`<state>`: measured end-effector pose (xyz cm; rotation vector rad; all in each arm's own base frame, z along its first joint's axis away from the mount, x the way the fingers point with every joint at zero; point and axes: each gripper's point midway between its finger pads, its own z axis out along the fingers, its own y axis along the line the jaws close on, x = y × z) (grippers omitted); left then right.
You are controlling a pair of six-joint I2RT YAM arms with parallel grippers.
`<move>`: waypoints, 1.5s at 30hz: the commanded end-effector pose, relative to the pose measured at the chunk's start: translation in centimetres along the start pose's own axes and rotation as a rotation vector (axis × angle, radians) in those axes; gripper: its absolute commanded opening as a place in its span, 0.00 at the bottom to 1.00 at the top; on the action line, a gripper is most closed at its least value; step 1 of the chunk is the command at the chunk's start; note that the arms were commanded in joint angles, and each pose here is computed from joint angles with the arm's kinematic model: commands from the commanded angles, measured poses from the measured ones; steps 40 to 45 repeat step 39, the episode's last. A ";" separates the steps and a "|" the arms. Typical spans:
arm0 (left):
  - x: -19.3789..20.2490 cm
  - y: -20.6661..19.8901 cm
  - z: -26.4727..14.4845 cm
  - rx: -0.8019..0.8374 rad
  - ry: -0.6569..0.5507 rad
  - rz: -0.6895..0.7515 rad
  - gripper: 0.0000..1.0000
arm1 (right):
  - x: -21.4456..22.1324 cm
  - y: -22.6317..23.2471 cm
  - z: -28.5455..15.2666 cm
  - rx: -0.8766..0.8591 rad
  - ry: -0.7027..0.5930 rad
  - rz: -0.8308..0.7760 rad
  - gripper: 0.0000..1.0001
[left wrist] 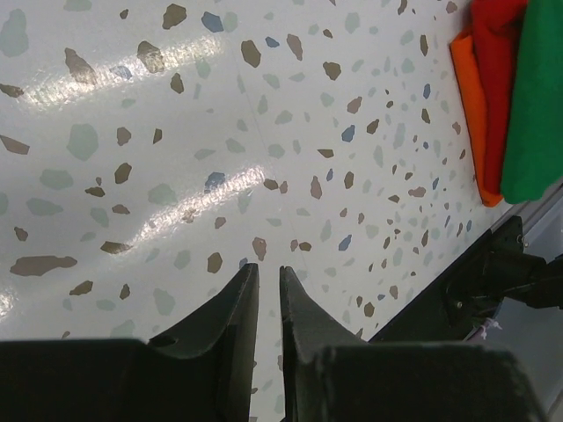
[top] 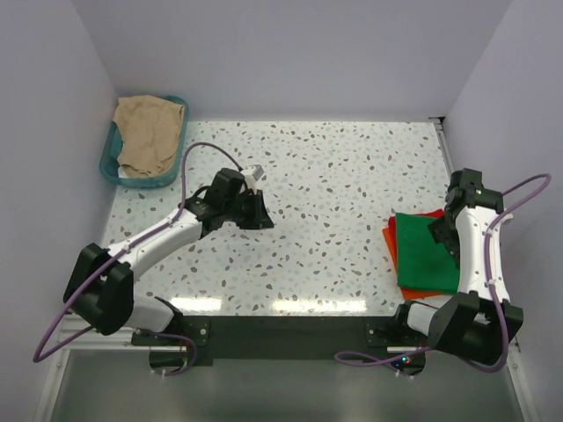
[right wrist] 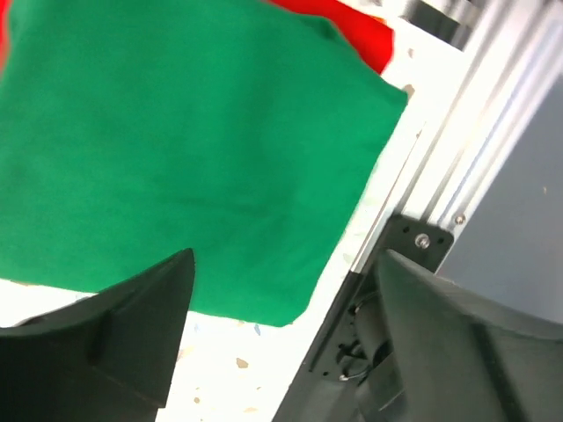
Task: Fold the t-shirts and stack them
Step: Neatly place the folded tshirt to the corner, then reset both grippers
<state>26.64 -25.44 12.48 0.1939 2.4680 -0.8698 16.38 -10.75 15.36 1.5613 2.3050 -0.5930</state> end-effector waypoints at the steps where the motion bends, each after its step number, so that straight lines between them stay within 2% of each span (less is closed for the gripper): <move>1: -1.1 -0.9 -0.1 0.053 -0.044 0.039 0.21 | -0.2 1.6 -0.1 -0.099 0.000 -0.068 0.90; 4: -1.4 -1.0 -0.4 0.050 -0.055 0.043 0.23 | -0.5 3.1 -0.5 -0.191 -0.013 -0.106 0.96; 5: -1.4 -1.0 -0.4 0.049 -0.056 0.045 0.23 | 0.1 4.4 -1.3 -0.286 0.007 -0.121 0.99; 8: -2.1 -1.2 -1.0 0.042 -0.085 0.045 0.24 | 0.2 7.7 -3.4 -0.466 -0.054 -0.179 0.99; 10: -2.7 -1.4 -1.6 0.036 -0.109 0.050 0.25 | 0.5 9.3 -5.0 -0.513 -0.109 -0.214 0.99; 14: -3.8 -1.2 -3.0 0.016 -0.158 0.050 0.27 | 5.4 15.1 -9.6 -0.657 -0.173 -0.418 0.99; 16: -4.1 -1.0 -3.6 0.000 -0.185 0.052 0.27 | 7.6 16.9 -11.1 -0.721 -0.191 -0.469 0.99; 17: -4.3 -0.9 -3.9 -0.009 -0.202 0.052 0.28 | 9.9 18.6 -13.2 -0.814 -0.205 -0.520 0.99; 21: -4.9 0.4 -5.5 -0.084 -0.273 0.062 0.29 | 16.5 21.4 -16.8 -0.976 -0.204 -0.674 0.99; 22: -4.8 0.6 -5.7 -0.092 -0.281 0.062 0.30 | 18.5 21.6 -17.4 -0.997 -0.202 -0.728 0.99; 26: -4.8 1.3 -7.5 -0.138 -0.337 0.064 0.30 | 21.4 22.3 -19.2 -1.095 -0.207 -0.798 0.99; 33: -4.1 2.7 -9.6 -0.204 -0.391 0.058 0.31 | 19.8 20.8 -19.7 -1.144 -0.278 -0.812 0.99; 45: -3.9 2.8 -10.1 -0.207 -0.402 0.059 0.31 | 18.8 19.8 -19.7 -1.183 -0.315 -0.781 0.99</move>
